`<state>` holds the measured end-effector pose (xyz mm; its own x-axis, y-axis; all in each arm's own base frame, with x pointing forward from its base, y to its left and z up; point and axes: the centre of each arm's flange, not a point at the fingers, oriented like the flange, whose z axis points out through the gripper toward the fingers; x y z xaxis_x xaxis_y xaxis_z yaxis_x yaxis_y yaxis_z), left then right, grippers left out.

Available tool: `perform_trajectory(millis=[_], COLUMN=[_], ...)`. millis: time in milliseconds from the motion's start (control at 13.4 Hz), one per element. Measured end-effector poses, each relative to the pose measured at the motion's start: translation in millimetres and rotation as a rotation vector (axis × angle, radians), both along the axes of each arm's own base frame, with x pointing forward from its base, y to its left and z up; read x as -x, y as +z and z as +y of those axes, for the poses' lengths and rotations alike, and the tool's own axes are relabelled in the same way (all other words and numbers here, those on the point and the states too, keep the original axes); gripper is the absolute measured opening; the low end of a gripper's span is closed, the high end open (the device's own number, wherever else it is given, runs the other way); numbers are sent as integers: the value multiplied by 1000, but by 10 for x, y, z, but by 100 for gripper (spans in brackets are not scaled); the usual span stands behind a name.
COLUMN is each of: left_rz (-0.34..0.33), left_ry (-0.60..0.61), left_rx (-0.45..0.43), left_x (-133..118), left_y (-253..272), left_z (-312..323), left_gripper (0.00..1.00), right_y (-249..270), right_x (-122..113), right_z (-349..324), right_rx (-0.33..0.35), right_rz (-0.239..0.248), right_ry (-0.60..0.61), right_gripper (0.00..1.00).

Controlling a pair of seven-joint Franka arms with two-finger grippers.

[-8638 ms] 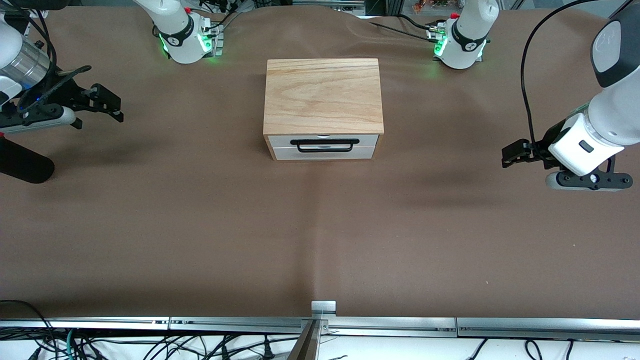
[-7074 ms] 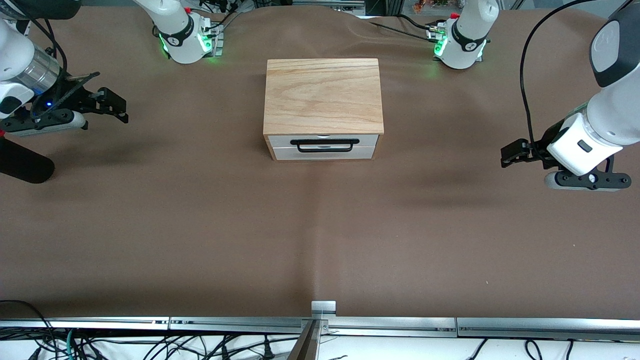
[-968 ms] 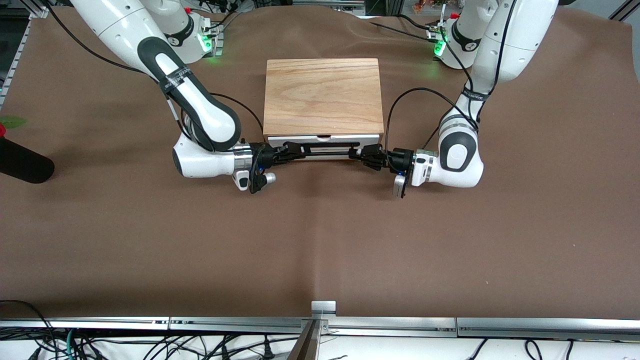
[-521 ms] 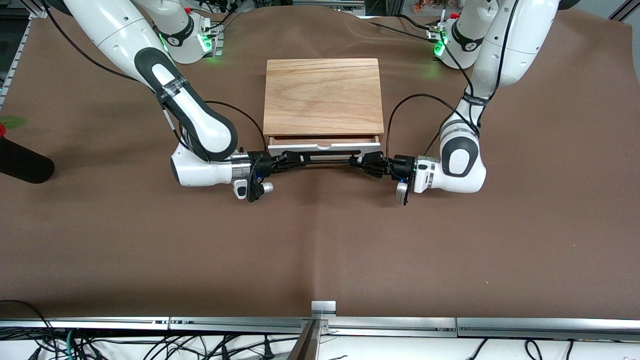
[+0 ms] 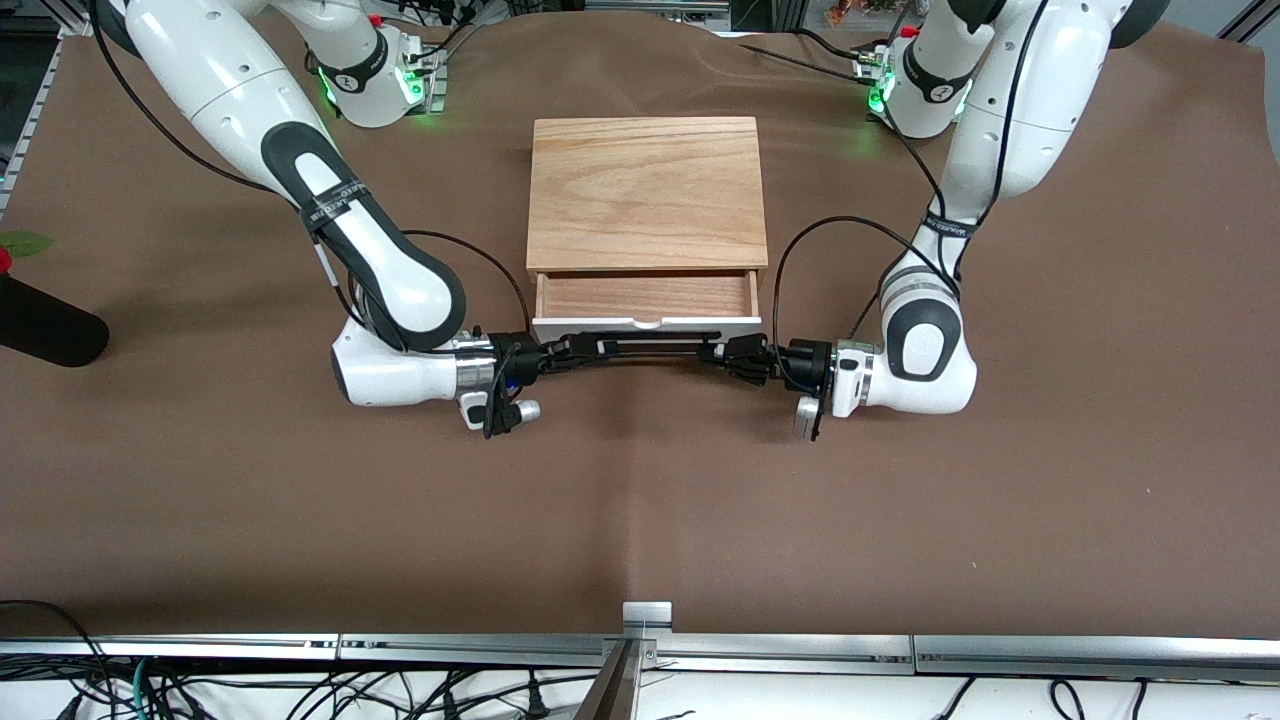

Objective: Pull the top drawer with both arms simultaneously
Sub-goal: 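Pull the handle outward with both grippers to slide the drawer open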

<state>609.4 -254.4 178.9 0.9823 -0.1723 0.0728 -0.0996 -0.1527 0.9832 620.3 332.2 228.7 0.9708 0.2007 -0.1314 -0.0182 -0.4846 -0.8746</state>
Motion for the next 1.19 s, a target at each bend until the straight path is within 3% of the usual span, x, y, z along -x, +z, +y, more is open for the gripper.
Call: perform_trajectory(millis=[521,894,1191], left_rz=[43,56,68], left_ry=[-5,-21,6], left_rx=[36,60,26], left_x=[-269,-380,-542], left_y=[-146,-204,-167], left_z=[10,18,94], left_gripper=[17,17,17], right_y=[-82,-62,69], right_x=[-299,-417,-591], right_z=[-6,-42,-141], right_rx=[1,9,9], right_rz=[50,50,16], right_ry=[3,-19,-67], right_gripper=[31,30,20])
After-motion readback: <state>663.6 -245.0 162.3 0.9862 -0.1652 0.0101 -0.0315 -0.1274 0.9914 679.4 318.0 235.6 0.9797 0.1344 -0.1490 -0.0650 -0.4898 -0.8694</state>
